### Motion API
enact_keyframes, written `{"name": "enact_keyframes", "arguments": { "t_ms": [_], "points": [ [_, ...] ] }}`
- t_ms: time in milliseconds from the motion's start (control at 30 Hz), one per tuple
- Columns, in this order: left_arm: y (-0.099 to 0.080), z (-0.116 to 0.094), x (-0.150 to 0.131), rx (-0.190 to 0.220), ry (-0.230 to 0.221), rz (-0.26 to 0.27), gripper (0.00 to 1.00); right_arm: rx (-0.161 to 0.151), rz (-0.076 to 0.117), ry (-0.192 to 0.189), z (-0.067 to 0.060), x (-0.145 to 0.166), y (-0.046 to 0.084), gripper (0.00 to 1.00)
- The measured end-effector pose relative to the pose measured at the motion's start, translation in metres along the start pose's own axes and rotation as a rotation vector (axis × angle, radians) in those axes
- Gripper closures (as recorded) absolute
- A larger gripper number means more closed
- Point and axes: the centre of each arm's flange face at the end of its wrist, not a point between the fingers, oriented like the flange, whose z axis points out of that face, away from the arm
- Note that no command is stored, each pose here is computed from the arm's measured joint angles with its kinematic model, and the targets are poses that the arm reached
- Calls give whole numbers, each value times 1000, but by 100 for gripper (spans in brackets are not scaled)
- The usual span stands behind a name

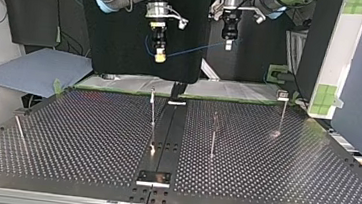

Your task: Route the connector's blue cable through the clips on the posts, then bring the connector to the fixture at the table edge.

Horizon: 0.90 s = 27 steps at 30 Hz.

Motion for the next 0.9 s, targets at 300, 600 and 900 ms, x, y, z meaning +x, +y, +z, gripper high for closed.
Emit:
{"name": "enact_keyframes", "arguments": {
  "t_ms": [300, 600, 900],
  "points": [
    [0, 0, 0, 0, 0, 0, 100, -66, 31, -83, 15, -29, 1, 100],
    [-1, 0, -1, 3, -1, -3, 100, -70, -2, -188, 5, -75, 2, 100],
    [-22, 20, -31, 16, -51, -78, 100, -66, -24, -230, 10, -90, -6, 100]
  ]
}}
